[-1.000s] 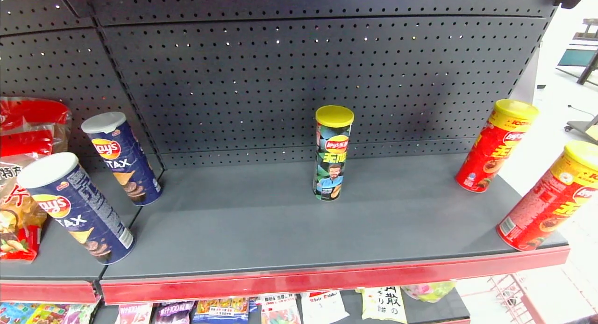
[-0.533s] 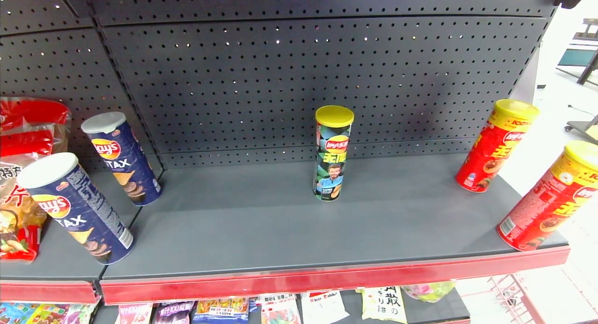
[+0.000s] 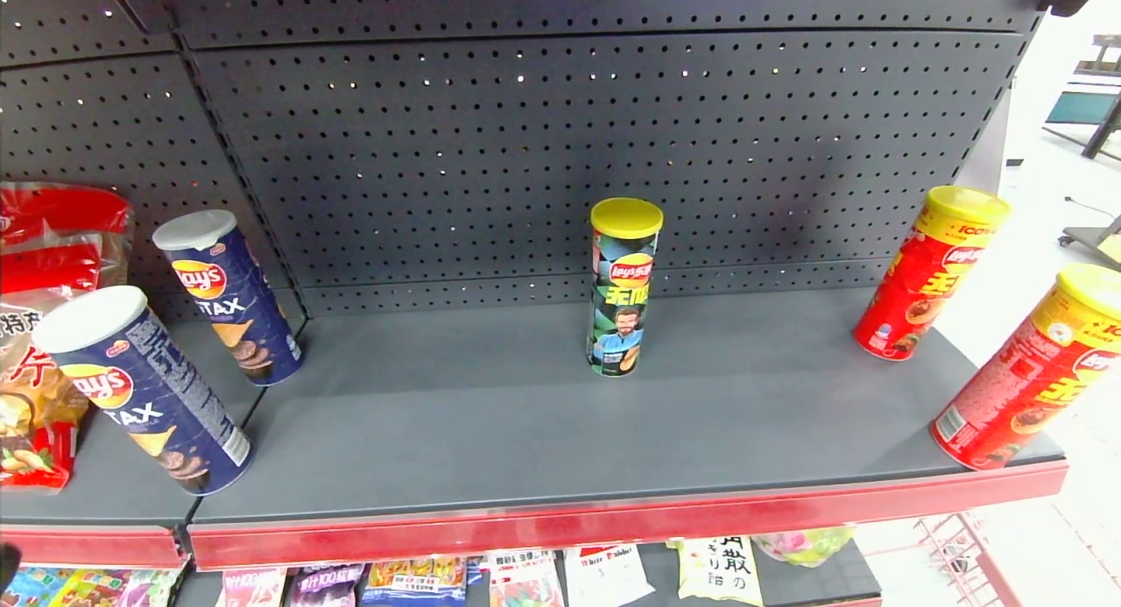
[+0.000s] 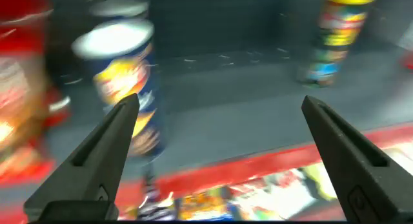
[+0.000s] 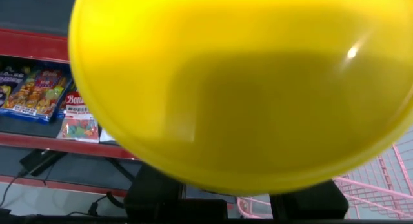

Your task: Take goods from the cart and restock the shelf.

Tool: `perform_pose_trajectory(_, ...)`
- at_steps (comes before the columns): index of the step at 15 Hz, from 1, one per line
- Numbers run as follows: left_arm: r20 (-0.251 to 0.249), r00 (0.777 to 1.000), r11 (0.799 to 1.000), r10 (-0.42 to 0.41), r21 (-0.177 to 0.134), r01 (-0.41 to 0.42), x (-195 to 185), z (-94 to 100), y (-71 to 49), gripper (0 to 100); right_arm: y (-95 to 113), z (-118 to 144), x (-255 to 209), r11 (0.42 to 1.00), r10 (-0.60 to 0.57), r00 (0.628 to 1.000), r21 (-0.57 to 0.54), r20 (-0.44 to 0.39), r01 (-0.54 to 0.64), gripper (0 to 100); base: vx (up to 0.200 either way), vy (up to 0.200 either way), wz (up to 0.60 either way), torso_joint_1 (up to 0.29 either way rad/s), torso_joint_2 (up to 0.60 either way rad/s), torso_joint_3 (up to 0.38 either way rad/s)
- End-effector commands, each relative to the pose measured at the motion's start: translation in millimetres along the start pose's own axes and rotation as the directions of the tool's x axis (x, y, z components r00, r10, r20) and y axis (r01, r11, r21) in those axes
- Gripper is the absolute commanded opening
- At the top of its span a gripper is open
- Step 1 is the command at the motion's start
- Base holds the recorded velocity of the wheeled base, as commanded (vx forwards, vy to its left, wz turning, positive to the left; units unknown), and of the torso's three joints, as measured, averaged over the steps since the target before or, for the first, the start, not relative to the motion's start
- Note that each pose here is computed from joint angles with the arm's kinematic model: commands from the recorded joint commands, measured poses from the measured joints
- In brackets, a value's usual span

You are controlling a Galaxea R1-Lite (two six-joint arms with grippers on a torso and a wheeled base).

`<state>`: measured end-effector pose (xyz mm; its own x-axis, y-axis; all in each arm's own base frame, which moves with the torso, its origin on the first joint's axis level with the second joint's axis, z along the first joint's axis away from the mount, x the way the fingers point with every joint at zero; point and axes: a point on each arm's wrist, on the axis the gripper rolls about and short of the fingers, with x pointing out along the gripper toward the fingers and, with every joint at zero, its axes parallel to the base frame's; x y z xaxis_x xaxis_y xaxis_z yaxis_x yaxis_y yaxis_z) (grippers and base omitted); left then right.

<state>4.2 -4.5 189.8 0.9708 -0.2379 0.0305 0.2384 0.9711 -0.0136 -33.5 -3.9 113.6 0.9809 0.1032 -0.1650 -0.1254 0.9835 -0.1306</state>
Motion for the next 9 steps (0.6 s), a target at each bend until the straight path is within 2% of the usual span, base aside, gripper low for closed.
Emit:
perform_pose_trajectory(1, -0.167, 0.864, 0.877, -0.476, -0.019, 0.48, 87.6, 42.6, -12.6, 100, 0.4, -3.5, 0.2, 1.0, 0.004, 1.0, -0.001, 0.001, -0.004, 0, 0.0, 0.0, 0.0, 0.0, 0.0, 0.0)
perform_pose_trajectory(2, -0.213, 0.825, 0.846, -0.524, -0.019, 0.532, 104.7, 40.4, -22.1, 100, 0.4, -3.5, 0.2, 1.0, 0.002, 1.0, -0.001, 0.0, -0.002, 0, 0.0, 0.0, 0.0, 0.0, 0.0, 0.0)
perform_pose_trajectory(3, -0.249, 0.823, 0.852, -0.51, -0.013, 0.524, 124.6, 41.6, -30.5, 100, 0.4, -3.7, 0.2, 1.0, 0.003, 1.0, -0.001, -0.001, -0.003, 0, 0.0, 0.0, 0.0, 0.0, 0.0, 0.0)
perform_pose_trajectory(4, -0.289, 0.807, 0.846, -0.515, -0.018, 0.533, 140.0, 38.4, -40.6, 100, 0.5, -4.4, 0.6, 1.0, 0.003, 1.0, -0.001, -0.004, -0.003, 0, 0.0, 0.0, 0.0, 0.0, 0.0, 0.0)
perform_pose_trajectory(6, -0.358, 0.747, 0.811, -0.56, -0.052, 0.583, 162.7, 23.3, -57.0, 100, 0.7, -5.8, 1.3, 1.0, 0.004, 1.0, -0.001, -0.009, -0.004, 0, 0.0, 0.0, 0.0, 0.0, 0.0, 0.0)
perform_pose_trajectory(7, -0.364, 0.725, 0.791, -0.584, -0.057, 0.609, 178.1, 16.2, -65.9, 100, 0.8, -6.5, 1.7, 1.0, 0.003, 1.0, -0.001, -0.012, -0.003, 0, 0.0, 0.0, 0.0, 0.0, 0.0, 0.0)
perform_pose_trajectory(9, -0.313, 0.715, 0.76, -0.626, -0.041, 0.648, 217.0, 1.9, -88.9, 100, 0.8, -6.9, 1.9, 1.0, 0.003, 1.0, -0.001, -0.013, -0.003, 0, 0.0, 0.0, 0.0, 0.0, 0.0, 0.0)
